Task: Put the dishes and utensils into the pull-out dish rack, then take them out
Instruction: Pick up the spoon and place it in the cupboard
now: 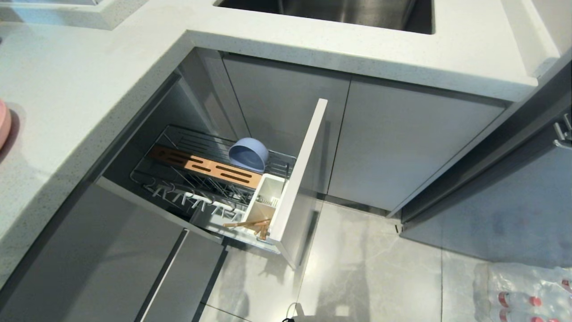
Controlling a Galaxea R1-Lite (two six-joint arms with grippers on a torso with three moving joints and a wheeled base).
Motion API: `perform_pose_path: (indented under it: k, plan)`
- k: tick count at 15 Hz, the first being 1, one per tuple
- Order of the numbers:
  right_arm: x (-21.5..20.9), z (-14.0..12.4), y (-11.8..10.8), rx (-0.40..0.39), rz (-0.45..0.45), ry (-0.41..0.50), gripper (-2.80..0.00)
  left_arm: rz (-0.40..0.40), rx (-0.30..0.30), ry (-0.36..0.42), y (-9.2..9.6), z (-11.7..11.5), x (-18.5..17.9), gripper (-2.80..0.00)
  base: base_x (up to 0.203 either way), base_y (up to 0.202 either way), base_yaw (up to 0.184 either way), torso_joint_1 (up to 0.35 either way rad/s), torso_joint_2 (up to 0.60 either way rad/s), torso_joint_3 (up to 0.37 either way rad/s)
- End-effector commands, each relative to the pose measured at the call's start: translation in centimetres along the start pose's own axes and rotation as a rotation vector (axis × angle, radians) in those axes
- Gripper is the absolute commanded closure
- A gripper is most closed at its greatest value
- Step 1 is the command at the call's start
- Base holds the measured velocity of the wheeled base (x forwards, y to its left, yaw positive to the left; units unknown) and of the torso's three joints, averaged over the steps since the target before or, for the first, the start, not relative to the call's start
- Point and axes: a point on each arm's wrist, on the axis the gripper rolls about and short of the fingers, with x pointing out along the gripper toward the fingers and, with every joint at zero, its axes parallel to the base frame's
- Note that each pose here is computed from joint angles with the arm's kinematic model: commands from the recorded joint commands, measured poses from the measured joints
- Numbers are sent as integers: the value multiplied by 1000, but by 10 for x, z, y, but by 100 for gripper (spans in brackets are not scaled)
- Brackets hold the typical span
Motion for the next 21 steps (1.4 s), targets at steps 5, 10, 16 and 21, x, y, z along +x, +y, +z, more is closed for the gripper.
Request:
perform_pose_path:
  k: [5, 10, 16, 21]
  plan:
    - [0, 0, 0, 0, 0, 0, 0, -4, 0, 8, 0, 0, 2, -280, 0, 0, 0, 0, 0, 0]
    - [0, 0, 0, 0, 0, 1, 0, -14, -4, 21, 4, 0, 10, -280, 0, 0, 0, 0, 0, 0]
    - [0, 0, 0, 0, -1, 0, 0, -60, 12, 38, 8, 4, 38, -280, 0, 0, 0, 0, 0, 0]
    - [0, 0, 0, 0, 1, 1, 0, -99, 21, 52, 5, 7, 50, -280, 0, 0, 0, 0, 0, 0]
